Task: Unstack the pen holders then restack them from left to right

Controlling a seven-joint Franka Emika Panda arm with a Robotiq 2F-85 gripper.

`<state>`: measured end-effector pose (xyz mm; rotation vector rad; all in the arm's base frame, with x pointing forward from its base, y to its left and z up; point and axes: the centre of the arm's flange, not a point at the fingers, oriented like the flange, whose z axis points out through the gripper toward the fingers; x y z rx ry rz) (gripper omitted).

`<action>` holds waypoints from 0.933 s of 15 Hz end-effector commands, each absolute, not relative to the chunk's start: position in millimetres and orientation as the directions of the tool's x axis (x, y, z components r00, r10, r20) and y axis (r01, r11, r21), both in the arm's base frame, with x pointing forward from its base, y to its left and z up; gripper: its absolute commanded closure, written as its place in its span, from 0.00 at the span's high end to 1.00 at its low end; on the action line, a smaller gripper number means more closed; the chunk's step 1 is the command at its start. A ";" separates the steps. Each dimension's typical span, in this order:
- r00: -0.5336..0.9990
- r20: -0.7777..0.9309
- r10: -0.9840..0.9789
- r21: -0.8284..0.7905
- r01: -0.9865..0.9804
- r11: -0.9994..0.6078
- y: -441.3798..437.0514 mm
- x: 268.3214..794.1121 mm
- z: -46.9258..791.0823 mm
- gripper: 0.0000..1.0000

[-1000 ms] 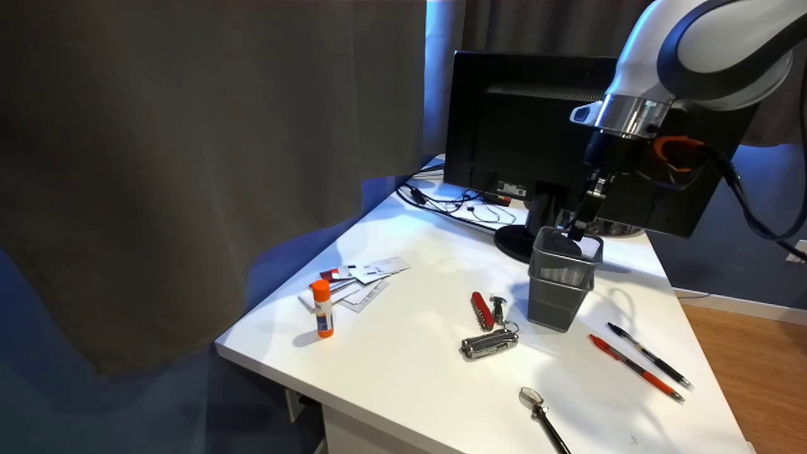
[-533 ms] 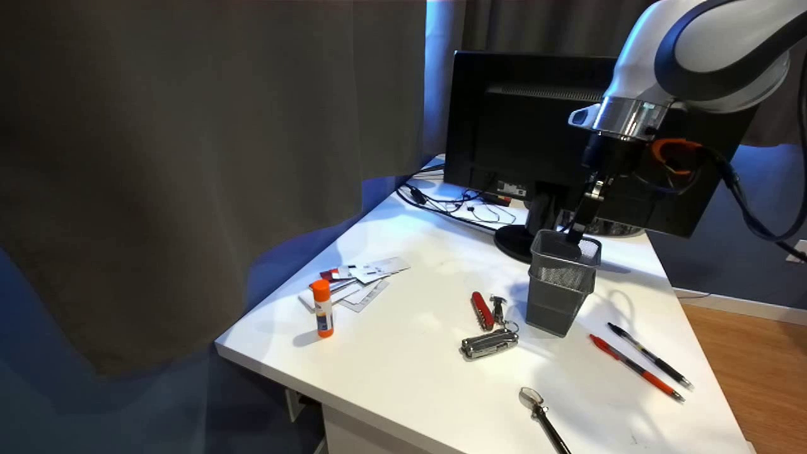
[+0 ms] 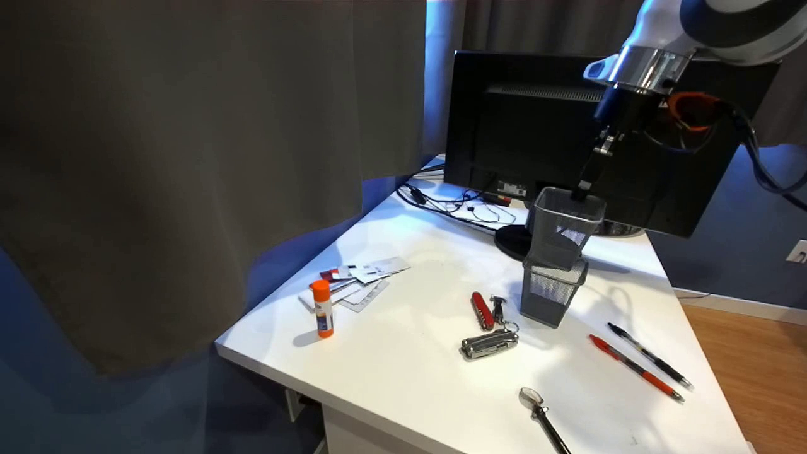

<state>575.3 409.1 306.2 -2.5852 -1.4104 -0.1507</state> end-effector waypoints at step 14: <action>0.817 0.168 0.551 -0.160 0.574 -0.803 307.6 528.7 342.2 0.02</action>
